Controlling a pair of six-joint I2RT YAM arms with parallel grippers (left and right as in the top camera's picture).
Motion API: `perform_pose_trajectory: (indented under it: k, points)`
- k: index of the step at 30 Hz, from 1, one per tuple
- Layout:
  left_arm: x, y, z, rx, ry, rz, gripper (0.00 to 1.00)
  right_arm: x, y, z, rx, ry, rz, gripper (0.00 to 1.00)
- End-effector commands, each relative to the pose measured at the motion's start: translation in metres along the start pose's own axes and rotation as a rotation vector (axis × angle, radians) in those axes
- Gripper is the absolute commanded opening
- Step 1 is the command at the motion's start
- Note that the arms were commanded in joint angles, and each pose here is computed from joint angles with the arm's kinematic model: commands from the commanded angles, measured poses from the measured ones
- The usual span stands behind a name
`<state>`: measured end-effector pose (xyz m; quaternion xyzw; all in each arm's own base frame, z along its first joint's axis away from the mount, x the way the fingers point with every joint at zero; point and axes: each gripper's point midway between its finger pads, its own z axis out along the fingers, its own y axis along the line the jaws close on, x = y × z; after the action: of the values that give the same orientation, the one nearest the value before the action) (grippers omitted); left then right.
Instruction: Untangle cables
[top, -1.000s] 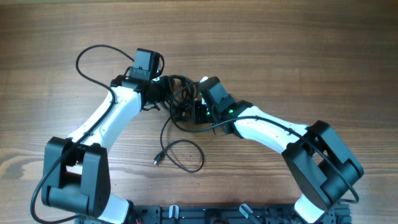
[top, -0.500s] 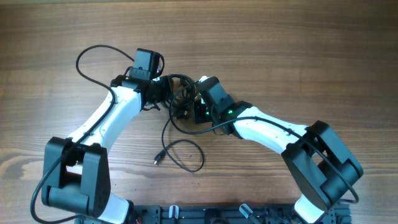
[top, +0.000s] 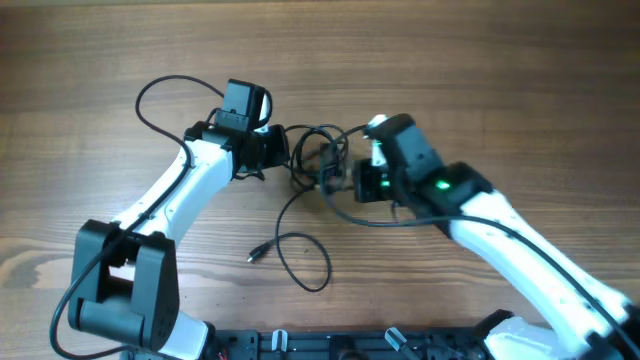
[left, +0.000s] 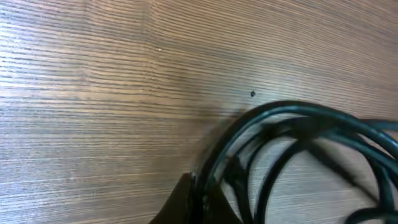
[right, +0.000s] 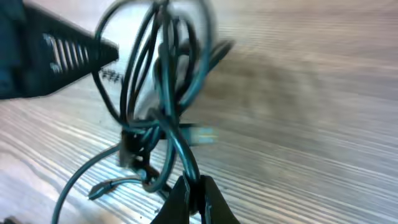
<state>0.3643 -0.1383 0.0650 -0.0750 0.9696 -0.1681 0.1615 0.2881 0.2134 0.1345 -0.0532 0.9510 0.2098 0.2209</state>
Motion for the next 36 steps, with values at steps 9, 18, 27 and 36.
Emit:
perform_pose_trajectory:
  k: [9, 18, 27, 36]
  points:
    - [-0.009, 0.03, 0.002, -0.117, -0.044, -0.028, 0.04, -0.006, -0.143, -0.098, 0.621, -0.174, 0.188, 0.04]
    - [-0.011, 0.034, 0.001, -0.138, -0.053, -0.028, 0.05, -0.022, -0.004, -0.062, -0.183, -0.08, -0.032, 0.04]
    - [-0.017, 0.073, -0.008, -0.318, -0.105, -0.111, 0.23, 0.004, 0.051, -0.028, -0.613, 0.144, -0.144, 0.04]
    - [0.003, 0.001, 0.0, 0.103, 0.048, 0.114, 0.88, -0.004, 0.072, -0.018, -0.828, 0.204, -0.069, 0.04]
